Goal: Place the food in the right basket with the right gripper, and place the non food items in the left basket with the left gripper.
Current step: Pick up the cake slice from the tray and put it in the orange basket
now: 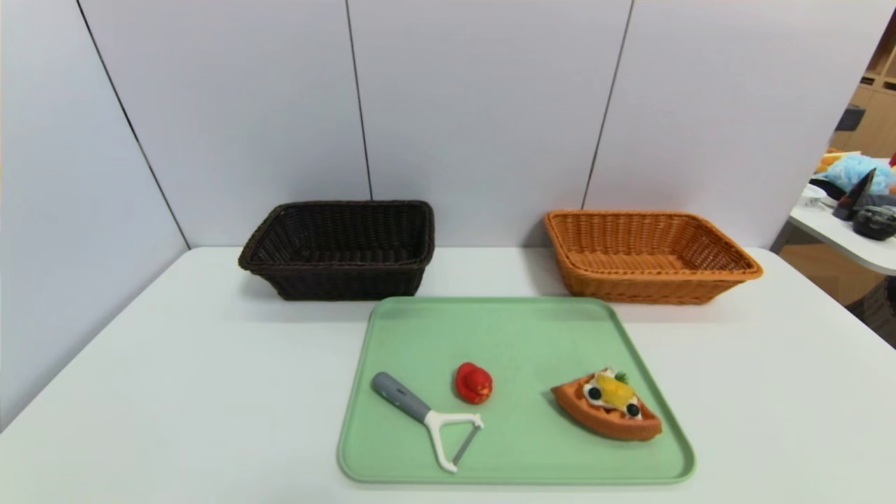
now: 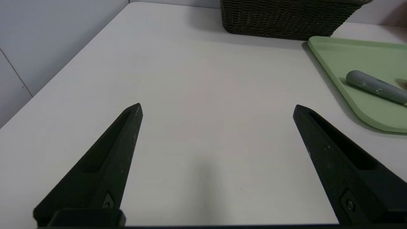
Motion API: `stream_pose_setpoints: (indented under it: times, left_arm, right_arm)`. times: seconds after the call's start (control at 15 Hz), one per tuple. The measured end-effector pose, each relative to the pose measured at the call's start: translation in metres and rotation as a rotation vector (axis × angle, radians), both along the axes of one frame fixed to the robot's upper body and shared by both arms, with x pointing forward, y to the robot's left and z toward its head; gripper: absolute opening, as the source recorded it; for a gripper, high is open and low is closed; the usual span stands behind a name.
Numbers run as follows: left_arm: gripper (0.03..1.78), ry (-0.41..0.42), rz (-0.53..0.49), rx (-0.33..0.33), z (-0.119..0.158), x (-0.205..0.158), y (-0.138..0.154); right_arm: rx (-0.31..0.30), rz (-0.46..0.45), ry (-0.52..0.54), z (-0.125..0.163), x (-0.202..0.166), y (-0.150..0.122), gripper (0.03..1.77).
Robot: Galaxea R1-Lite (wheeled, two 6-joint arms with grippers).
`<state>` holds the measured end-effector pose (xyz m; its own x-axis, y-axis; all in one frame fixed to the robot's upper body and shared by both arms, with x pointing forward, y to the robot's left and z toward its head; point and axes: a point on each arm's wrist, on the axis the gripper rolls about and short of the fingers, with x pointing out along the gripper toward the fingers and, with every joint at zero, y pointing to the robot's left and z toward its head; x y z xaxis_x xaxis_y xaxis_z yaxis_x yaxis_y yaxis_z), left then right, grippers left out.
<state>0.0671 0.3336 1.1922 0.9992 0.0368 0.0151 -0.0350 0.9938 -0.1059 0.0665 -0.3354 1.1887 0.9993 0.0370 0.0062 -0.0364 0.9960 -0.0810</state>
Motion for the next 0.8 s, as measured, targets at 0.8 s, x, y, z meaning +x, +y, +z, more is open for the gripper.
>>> stream_pose_setpoints:
  times: [0.8]
  left_arm:
    - [1.69, 0.185, -0.043, -0.034, 0.102, 0.031, -0.001]
  right_arm:
    - [0.042, 0.121, 0.185, 0.099, 0.031, 0.002, 1.7]
